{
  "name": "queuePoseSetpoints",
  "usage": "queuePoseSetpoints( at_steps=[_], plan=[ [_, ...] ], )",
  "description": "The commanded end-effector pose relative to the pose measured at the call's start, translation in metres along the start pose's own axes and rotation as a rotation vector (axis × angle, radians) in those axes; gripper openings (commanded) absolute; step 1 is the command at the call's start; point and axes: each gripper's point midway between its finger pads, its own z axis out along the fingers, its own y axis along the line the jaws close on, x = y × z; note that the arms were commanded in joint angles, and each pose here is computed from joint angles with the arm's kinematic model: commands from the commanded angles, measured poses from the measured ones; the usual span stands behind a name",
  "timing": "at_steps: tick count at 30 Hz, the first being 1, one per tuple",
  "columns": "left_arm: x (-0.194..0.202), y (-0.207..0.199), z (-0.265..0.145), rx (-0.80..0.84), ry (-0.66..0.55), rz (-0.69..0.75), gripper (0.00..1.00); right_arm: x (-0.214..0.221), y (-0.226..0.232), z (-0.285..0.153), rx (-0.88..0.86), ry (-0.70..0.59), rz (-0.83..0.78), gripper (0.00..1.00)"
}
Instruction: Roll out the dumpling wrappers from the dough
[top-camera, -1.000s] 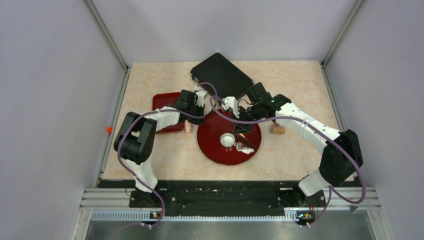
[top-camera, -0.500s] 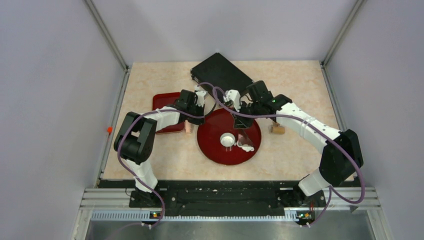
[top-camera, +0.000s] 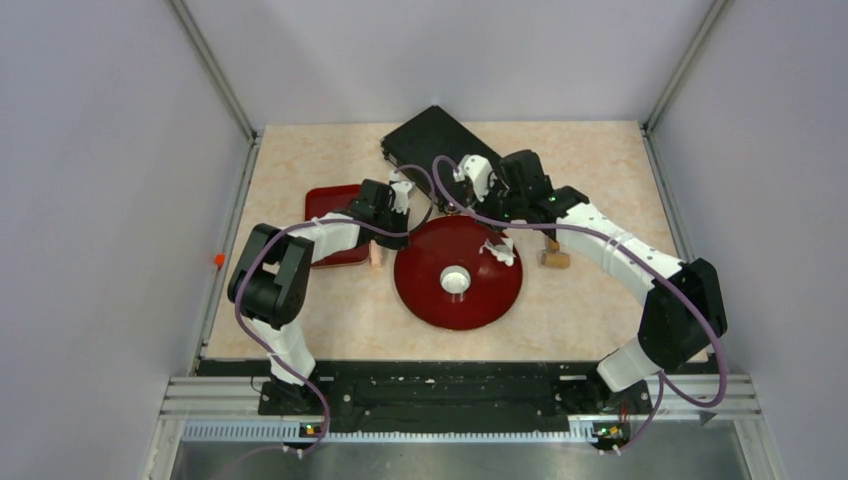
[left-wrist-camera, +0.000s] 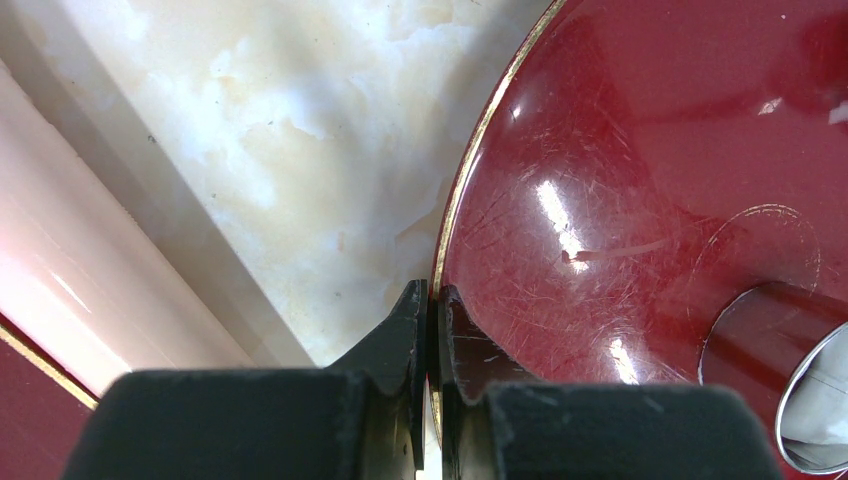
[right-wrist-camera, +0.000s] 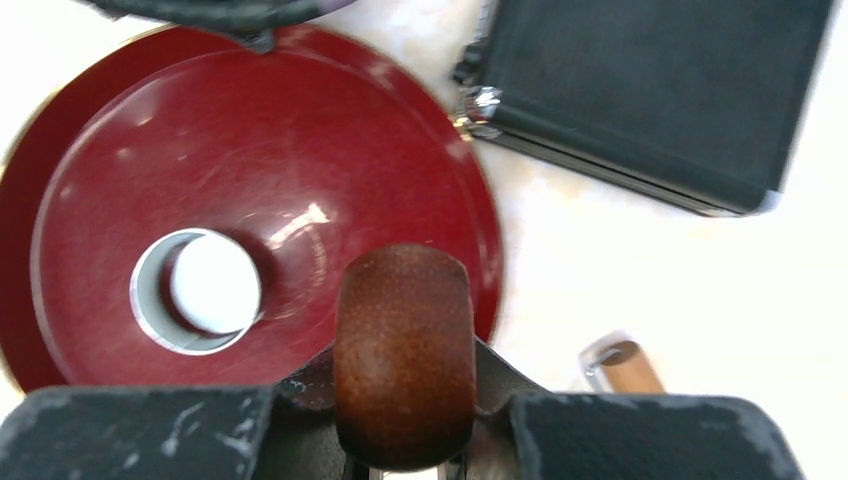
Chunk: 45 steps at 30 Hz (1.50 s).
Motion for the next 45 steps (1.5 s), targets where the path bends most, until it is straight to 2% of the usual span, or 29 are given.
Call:
queuePoseSetpoints(
  at_steps=[1, 11, 15, 19, 24, 28, 33, 35, 36, 40, 42, 43, 45],
  plan=[
    [-0.02, 0.009, -0.008, -0.05, -0.07, 0.015, 0.0, -0.051, -0.049, -0.015, 0.202, -0.148, -0.001, 0.0],
    [-0.02, 0.009, -0.008, -0.048, -0.07, 0.015, 0.0, -0.054, -0.033, -0.007, 0.107, -0.189, 0.117, 0.0],
    [-0.02, 0.008, -0.008, -0.045, -0.072, 0.016, 0.0, -0.058, -0.048, -0.013, 0.107, -0.311, 0.246, 0.0],
    [-0.02, 0.008, -0.009, -0.042, -0.073, 0.016, 0.0, -0.061, -0.048, -0.021, 0.108, -0.325, 0.217, 0.0],
    [-0.022, 0.007, -0.01, -0.031, -0.073, 0.018, 0.0, -0.06, -0.023, -0.04, -0.019, -0.281, 0.123, 0.0],
    [-0.023, 0.005, -0.01, -0.017, -0.069, 0.018, 0.03, -0.046, -0.026, -0.059, 0.038, -0.272, 0.103, 0.0],
    [-0.026, 0.003, -0.014, -0.011, -0.08, 0.021, 0.1, -0.018, -0.077, -0.099, 0.292, -0.258, 0.192, 0.0],
    [-0.029, 0.001, -0.016, -0.002, -0.087, 0.02, 0.17, -0.005, -0.091, -0.117, 0.34, -0.273, 0.23, 0.0],
    [-0.031, 0.0, -0.018, 0.0, -0.092, 0.019, 0.25, 0.002, -0.096, -0.125, 0.357, -0.28, 0.253, 0.0],
    [-0.045, -0.005, -0.03, 0.007, -0.126, 0.03, 0.59, 0.014, -0.098, -0.153, 0.408, -0.333, 0.3, 0.0],
    [-0.055, -0.011, -0.04, 0.025, -0.147, 0.053, 0.85, 0.015, -0.099, -0.164, 0.435, -0.359, 0.32, 0.0],
    [-0.06, -0.016, -0.045, 0.042, -0.154, 0.071, 0.92, 0.014, -0.1, -0.169, 0.444, -0.369, 0.336, 0.0],
    [-0.07, -0.028, -0.054, 0.076, -0.162, 0.118, 0.94, 0.014, -0.102, -0.177, 0.461, -0.378, 0.368, 0.0]
  ],
)
